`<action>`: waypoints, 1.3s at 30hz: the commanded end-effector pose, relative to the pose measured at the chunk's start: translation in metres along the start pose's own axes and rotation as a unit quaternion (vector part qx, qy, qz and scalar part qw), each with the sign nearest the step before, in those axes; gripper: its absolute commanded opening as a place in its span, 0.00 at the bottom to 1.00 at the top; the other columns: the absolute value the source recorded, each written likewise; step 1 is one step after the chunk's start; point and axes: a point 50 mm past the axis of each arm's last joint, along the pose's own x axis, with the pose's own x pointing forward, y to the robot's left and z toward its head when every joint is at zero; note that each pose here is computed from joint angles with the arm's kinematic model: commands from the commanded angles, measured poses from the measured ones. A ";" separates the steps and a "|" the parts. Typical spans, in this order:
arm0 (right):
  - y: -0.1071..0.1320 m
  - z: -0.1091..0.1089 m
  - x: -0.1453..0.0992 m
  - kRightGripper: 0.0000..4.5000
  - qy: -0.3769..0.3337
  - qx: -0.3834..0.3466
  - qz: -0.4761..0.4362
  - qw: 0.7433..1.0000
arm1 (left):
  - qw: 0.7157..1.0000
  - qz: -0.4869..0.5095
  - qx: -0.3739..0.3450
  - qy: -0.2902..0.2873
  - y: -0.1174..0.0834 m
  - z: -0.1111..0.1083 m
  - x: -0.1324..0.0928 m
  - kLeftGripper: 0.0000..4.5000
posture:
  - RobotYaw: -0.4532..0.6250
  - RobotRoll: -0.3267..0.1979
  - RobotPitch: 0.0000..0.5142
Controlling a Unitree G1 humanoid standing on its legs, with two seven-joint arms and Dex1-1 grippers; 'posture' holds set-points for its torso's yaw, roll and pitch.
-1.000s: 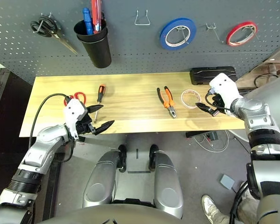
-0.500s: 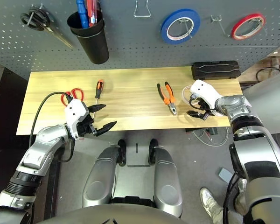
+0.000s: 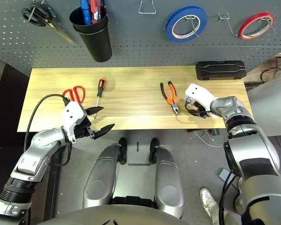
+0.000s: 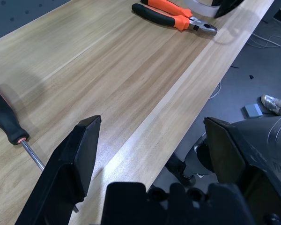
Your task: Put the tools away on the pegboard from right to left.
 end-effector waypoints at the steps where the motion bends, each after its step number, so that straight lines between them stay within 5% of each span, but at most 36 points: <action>1: 0.006 -0.024 -0.002 0.01 0.034 0.009 0.002 0.999 | 1.000 -0.008 -0.002 0.004 -0.006 -0.002 0.002 1.00 | 0.58 0.62 0.78; 15: -0.009 -0.041 -0.029 0.01 -0.068 0.034 -0.105 0.992 | 0.999 -0.008 0.008 -0.035 -0.002 0.006 0.014 1.00 | 0.58 0.62 0.65; 27: 0.027 -0.081 -0.051 0.01 -0.144 0.082 -0.243 0.956 | 0.986 -0.032 0.016 -0.162 -0.009 0.034 0.005 1.00 | 0.57 0.62 0.53; 39: 0.032 -0.063 -0.072 0.01 -0.254 0.025 -0.367 0.895 | 0.964 -0.048 0.056 -0.255 -0.009 0.068 0.007 1.00 | 0.55 0.62 0.46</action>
